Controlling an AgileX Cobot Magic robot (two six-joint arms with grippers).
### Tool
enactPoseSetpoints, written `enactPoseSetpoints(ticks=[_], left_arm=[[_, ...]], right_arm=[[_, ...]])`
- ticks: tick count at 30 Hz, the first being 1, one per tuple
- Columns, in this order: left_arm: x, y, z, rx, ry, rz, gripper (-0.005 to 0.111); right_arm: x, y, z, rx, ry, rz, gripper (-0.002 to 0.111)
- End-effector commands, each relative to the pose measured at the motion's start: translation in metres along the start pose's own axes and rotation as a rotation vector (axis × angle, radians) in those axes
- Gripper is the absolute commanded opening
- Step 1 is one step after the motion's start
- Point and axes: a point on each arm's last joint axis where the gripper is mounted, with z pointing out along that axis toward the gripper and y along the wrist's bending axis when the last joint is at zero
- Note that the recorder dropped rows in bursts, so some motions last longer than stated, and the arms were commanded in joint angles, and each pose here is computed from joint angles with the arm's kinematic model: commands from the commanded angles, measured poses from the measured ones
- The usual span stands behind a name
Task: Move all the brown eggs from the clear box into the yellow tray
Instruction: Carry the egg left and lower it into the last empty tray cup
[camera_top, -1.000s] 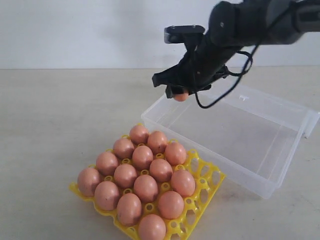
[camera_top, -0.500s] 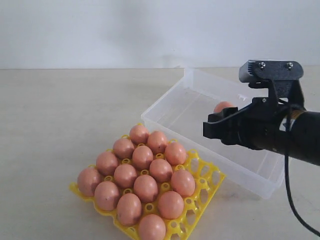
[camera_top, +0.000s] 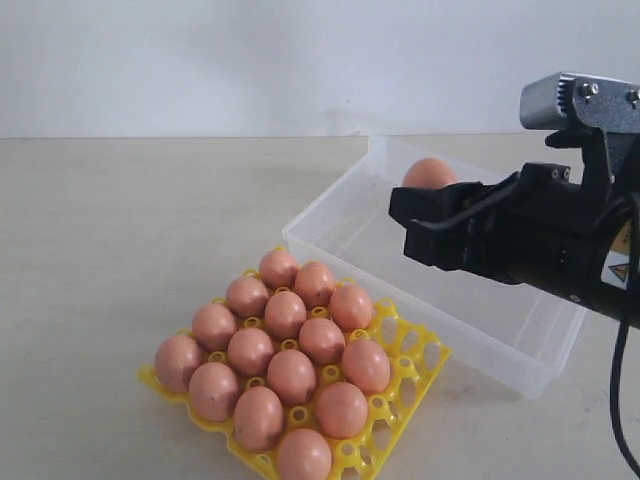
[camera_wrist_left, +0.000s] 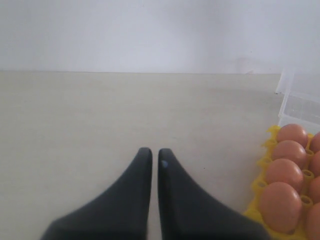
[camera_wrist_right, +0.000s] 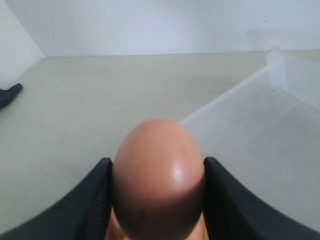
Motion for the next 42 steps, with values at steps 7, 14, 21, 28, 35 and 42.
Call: enactPoseSetpoints(ticks=[7, 14, 21, 28, 35, 42], left_arm=[[0.001, 0.0, 0.0, 0.004, -0.001, 0.003, 0.004], [0.001, 0.0, 0.0, 0.004, -0.001, 0.003, 0.004], [0.001, 0.0, 0.0, 0.004, -0.001, 0.003, 0.004], [0.001, 0.0, 0.0, 0.004, -0.001, 0.003, 0.004], [0.001, 0.0, 0.0, 0.004, -0.001, 0.003, 0.004], [0.001, 0.0, 0.0, 0.004, -0.001, 0.003, 0.004]], right_arm=[[-0.034, -0.012, -0.009, -0.079, -0.318, 0.096, 0.0], [-0.058, -0.05, -0.025, -0.073, -0.498, 0.238, 0.0], [-0.05, -0.034, -0.028, -0.515, -0.205, 0.073, 0.0], [-0.021, -0.034, -0.011, -0.613, 0.047, 0.015, 0.0], [-0.008, -0.059, 0.028, -0.619, 0.187, 0.091, 0.0], [0.021, -0.086, 0.065, -0.63, 0.322, 0.152, 0.0]])
